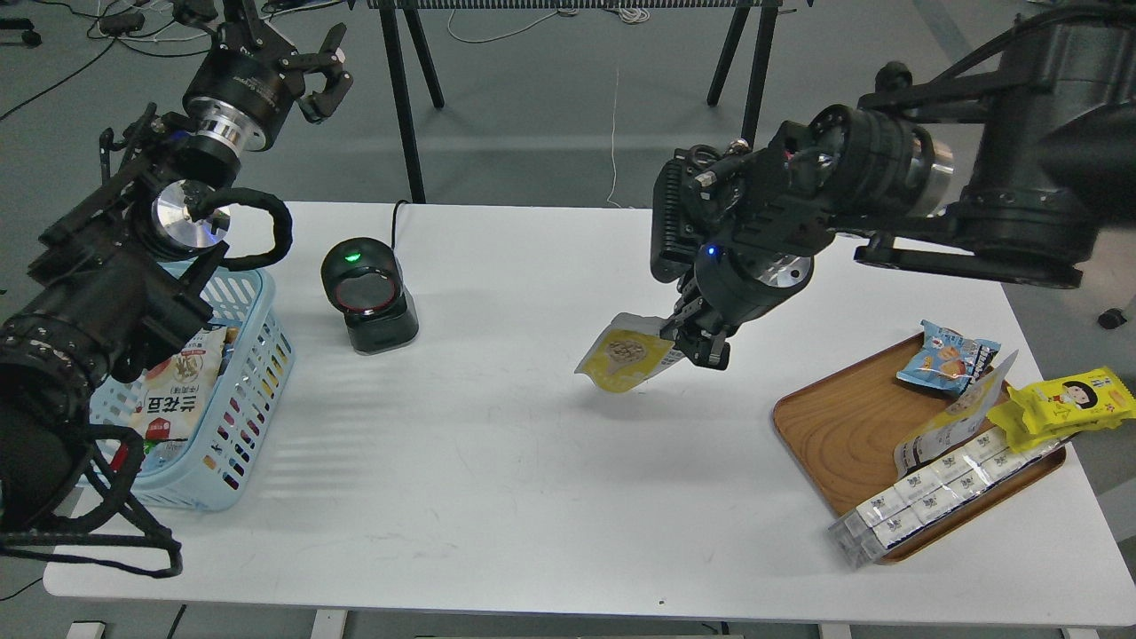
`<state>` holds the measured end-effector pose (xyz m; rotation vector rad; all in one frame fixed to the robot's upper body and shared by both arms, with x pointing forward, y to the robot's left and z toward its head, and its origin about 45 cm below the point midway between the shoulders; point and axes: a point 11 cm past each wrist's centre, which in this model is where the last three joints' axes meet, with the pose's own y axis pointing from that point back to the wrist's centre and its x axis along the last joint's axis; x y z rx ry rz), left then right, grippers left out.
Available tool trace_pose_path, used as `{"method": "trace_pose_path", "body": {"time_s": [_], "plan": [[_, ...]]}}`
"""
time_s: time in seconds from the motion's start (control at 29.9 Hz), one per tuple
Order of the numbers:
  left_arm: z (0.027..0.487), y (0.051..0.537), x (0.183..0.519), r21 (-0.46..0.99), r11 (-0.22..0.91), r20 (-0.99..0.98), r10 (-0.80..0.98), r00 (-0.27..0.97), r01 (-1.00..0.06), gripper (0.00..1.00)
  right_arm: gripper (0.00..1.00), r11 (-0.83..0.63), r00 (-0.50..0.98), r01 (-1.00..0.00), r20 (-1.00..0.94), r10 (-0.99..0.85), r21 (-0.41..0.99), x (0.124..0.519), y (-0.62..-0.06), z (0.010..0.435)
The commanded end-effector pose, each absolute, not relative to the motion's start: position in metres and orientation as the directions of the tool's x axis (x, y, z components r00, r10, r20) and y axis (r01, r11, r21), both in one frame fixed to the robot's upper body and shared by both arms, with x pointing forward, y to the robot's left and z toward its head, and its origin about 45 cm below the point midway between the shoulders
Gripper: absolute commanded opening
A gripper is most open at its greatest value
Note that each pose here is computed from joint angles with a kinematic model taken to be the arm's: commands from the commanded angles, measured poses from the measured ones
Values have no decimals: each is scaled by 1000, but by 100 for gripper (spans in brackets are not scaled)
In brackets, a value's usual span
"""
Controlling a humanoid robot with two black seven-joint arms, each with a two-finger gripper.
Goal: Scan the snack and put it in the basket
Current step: 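Carry the yellow pouch toward the table center and lower it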
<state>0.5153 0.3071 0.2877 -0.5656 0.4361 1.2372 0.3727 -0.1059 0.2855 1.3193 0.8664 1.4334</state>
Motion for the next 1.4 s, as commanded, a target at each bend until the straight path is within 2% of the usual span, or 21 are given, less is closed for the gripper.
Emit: {"method": "trace_pose_path", "body": {"time_s": [0.0,0.7,1.37], "plan": [[286,307,515,-161,223,-594,756,275,-961,100,0,-290,47,-181,302,952,940,375,-85,281],[281,299,514,-151,244,-578,764,286,-958,100,0,-276,35,-146,284,958,950,371,-58,246],[277,301,512,-144,242,-578,766,280,-960,100,3,-259,33,-144,266,963,955,371,-58,236]]}}
